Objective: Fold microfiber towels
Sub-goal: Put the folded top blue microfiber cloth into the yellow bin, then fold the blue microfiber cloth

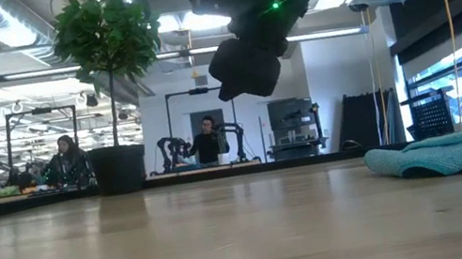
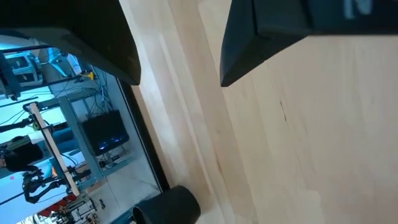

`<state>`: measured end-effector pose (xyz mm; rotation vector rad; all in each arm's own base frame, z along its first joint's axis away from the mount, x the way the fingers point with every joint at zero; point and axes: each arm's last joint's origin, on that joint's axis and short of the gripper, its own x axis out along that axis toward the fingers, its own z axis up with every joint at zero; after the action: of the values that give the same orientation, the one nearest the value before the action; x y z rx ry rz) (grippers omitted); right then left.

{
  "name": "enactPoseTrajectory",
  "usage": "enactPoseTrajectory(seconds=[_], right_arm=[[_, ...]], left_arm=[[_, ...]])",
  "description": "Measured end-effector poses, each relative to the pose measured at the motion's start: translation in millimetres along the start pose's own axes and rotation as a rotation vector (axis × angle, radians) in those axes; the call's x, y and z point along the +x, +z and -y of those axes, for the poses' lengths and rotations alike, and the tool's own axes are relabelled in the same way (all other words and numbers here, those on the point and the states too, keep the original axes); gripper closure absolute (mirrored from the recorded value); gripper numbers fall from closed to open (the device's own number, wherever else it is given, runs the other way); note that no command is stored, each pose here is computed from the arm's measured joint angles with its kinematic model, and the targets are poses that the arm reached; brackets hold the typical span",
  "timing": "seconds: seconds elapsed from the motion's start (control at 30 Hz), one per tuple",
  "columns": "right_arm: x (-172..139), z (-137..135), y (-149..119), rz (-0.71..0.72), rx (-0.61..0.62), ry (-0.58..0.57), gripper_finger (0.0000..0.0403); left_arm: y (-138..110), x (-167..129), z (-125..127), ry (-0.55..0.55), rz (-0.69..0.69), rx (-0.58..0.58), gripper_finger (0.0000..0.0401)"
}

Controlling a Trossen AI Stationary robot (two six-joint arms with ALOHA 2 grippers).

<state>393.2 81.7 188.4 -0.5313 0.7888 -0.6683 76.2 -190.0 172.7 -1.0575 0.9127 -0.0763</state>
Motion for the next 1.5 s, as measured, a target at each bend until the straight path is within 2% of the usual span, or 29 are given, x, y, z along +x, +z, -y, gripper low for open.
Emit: enactPoseTrajectory(seconds=[0.2,0.37,0.6,0.97,1.1,1.23,1.37,1.5], right_arm=[[0,0,0,0.002,0.003,0.008,0.0183],[0,0,1,0.003,0.003,0.009,0.0183],[0,-1,2,0.012,0.017,0.033,0.0183],[0,-2,5,0.033,0.02,0.062,0.0183],[0,-2,5,0.035,-0.006,0.062,0.0183],[-6,0,8,0.054,-0.019,0.086,0.0185],[-25,18,19,0.122,0.047,0.24,0.0204],[-39,35,13,0.152,0.069,0.37,0.0228]], left_arm=[[2,-10,1,-0.011,-0.025,0.0,0.0395],[2,-17,2,-0.015,-0.128,0.046,0.0352],[16,-32,-3,0.026,-0.115,0.055,0.0306],[36,-53,-4,-0.016,-0.108,0.127,0.0301],[46,-59,-6,-0.015,-0.021,0.247,0.0303],[61,-63,-2,-0.035,0.164,0.453,0.0302],[78,-65,6,-0.002,0.4,0.702,0.0302],[93,-66,18,0.039,0.569,0.901,0.0301]])
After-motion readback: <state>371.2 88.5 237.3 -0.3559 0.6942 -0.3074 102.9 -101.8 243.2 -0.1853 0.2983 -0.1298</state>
